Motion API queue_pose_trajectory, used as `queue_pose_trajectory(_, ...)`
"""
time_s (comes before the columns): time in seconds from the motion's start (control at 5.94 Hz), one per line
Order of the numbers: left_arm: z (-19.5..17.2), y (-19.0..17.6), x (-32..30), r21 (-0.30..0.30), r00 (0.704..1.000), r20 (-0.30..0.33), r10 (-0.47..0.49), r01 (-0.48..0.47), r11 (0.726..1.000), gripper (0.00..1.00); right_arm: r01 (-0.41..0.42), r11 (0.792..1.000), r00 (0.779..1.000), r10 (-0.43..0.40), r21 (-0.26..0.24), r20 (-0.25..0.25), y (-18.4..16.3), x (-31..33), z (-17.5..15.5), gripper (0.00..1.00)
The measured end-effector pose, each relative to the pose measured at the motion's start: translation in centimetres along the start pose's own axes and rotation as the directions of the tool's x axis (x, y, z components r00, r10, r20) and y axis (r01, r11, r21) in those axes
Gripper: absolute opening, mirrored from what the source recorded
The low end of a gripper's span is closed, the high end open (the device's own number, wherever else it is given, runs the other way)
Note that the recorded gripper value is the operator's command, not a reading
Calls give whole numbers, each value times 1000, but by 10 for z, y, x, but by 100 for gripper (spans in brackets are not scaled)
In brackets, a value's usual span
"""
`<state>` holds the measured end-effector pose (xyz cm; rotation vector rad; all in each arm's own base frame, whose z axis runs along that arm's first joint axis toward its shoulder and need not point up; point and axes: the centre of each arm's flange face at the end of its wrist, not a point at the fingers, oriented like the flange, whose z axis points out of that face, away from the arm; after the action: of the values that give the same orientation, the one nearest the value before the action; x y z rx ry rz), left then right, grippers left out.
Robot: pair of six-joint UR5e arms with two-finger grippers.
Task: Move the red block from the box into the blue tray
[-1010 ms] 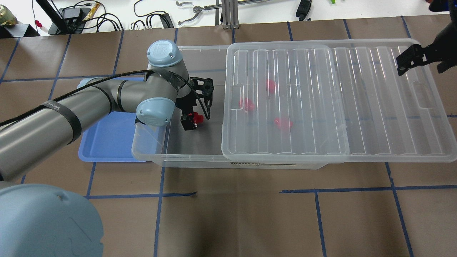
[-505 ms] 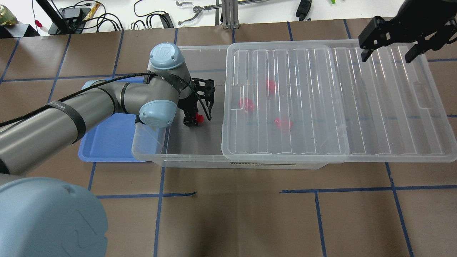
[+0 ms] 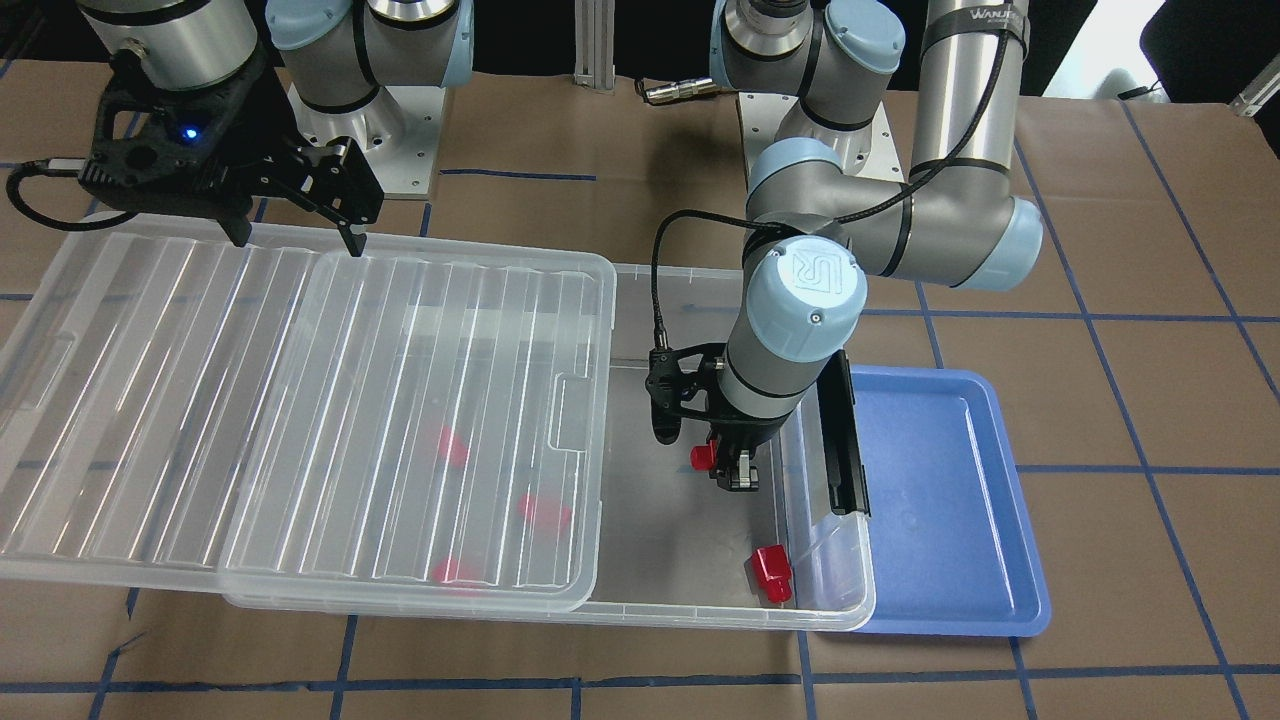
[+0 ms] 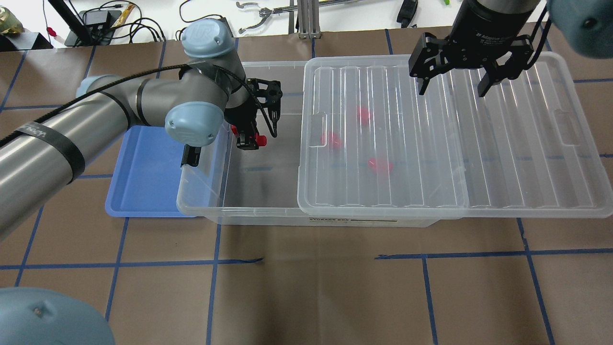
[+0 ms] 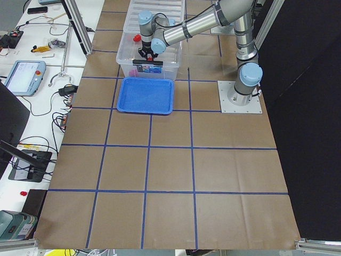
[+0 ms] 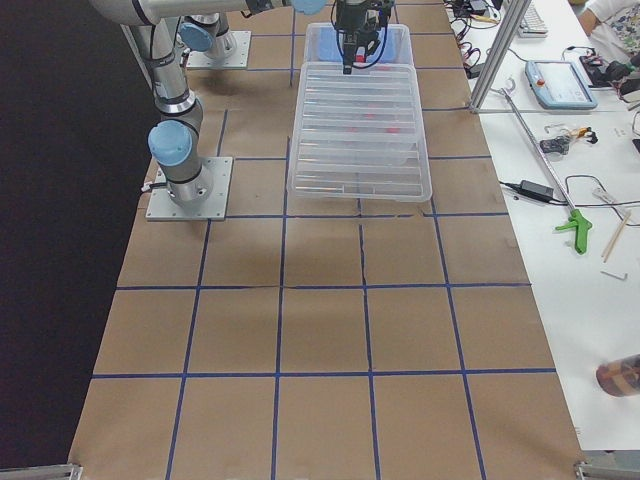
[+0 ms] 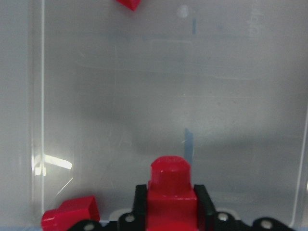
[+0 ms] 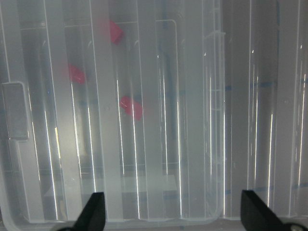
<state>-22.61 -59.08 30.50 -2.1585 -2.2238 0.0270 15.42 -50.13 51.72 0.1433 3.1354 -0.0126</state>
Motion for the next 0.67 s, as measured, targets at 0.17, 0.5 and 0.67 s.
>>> queue_pose_trajectory(0.17,-49,0,-9,-2,1000,1,-17,17,1000,11,2,1000,1000,-2,1,-1,-1,-3,1,100)
queue_pose_trajectory(0.5,-104,53,-26,-4,998,7,-59,59,998,11,9,1000,1000,-9,3,-2,-2,-4,2,100)
queue_pose_trajectory(0.67,-115,102,-31,-2,998,9,-61,61,998,12,12,1000,1000,-12,2,-2,-3,-4,3,100)
